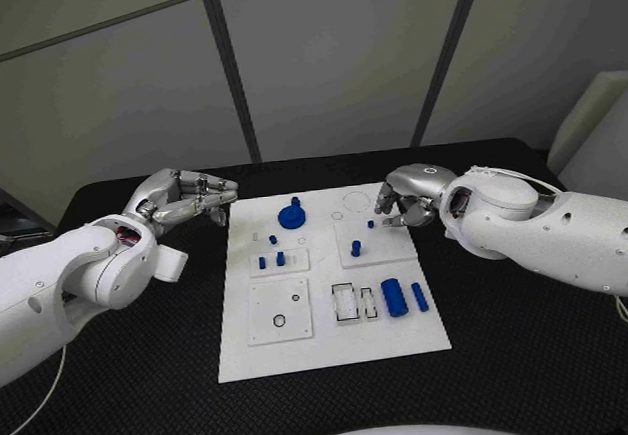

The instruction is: Assemble the parts on the task board

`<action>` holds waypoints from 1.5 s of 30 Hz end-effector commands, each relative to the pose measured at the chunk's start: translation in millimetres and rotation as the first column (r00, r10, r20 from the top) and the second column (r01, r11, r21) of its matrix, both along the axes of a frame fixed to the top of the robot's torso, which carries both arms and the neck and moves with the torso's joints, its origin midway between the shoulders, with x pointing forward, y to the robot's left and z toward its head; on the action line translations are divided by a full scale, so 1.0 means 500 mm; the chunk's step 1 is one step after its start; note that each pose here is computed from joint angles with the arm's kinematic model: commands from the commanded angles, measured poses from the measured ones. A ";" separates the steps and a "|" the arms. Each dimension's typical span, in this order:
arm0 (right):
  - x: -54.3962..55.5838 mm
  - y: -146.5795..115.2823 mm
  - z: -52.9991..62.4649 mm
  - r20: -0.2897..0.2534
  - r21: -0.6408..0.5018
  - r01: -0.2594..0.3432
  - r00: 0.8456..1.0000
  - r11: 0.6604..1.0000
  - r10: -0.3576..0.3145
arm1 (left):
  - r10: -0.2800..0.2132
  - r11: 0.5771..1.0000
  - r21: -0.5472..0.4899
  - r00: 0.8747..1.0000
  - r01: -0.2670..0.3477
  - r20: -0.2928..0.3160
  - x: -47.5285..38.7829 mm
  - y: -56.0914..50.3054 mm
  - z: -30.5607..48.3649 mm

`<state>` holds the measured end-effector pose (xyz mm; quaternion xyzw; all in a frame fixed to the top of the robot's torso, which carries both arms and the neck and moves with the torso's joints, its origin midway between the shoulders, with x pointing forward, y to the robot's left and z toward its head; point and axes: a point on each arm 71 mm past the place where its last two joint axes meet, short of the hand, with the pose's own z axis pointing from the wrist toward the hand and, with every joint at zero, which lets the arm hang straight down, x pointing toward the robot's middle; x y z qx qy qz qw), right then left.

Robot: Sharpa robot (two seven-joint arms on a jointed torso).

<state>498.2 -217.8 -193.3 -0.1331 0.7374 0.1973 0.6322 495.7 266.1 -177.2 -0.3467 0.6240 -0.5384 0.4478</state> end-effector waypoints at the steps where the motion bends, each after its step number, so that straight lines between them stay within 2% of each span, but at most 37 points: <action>1: 0.000 0.007 -0.004 0.042 -0.081 0.003 0.999 0.997 0.001 | 0.004 0.982 -0.191 1.000 -0.007 -0.019 -0.007 -0.006 0.008; 9: -0.002 0.034 -0.013 0.056 -0.078 -0.023 0.998 0.997 0.027 | -0.007 0.976 -0.216 1.000 0.001 -0.025 -0.014 -0.015 0.007; 21: 0.001 0.048 -0.015 0.073 -0.062 -0.029 0.997 0.998 0.033 | -0.008 0.976 -0.217 0.999 0.000 -0.033 -0.013 -0.014 0.004; 45: 0.010 0.061 -0.034 -0.002 -0.111 -0.043 0.999 0.993 0.043 | -0.020 0.976 -0.216 0.999 0.009 -0.050 -0.012 -0.020 0.000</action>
